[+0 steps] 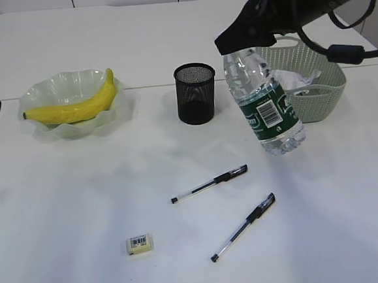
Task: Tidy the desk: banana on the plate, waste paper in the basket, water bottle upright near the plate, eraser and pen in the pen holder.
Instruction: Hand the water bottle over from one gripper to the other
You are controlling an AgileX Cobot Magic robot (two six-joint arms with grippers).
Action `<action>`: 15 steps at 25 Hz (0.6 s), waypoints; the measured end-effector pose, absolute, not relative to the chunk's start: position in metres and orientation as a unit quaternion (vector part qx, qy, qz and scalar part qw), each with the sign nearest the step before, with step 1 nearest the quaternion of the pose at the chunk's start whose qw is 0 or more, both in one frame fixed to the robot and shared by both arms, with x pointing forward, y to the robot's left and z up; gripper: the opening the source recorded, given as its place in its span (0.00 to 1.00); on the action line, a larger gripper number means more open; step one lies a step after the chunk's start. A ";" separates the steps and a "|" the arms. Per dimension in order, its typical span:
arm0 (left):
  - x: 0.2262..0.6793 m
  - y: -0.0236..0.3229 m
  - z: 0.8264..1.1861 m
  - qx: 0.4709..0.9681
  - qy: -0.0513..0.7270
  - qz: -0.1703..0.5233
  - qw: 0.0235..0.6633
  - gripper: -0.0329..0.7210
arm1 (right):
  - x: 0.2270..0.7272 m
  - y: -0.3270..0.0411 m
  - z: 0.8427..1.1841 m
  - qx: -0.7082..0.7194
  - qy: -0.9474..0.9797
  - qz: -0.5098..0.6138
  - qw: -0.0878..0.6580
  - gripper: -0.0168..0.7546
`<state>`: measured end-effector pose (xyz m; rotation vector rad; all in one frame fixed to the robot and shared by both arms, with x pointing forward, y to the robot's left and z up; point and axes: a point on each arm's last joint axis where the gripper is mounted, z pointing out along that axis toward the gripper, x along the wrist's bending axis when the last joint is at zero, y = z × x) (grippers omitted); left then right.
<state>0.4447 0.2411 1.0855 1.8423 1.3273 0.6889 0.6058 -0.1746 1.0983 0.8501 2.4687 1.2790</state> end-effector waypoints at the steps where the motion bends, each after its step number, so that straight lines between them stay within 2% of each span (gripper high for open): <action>1: 0.442 0.242 1.083 0.715 0.516 0.277 0.382 0.65 | 0.605 -0.173 1.100 0.281 0.842 0.445 0.115 0.33; 5: 0.433 0.243 1.074 0.701 0.504 0.298 0.406 0.65 | 0.604 -0.169 1.104 0.253 0.838 0.470 0.113 0.33; 15: 0.422 0.221 1.068 0.684 0.441 0.318 0.486 0.65 | 0.597 -0.158 1.117 0.174 0.816 0.543 0.098 0.32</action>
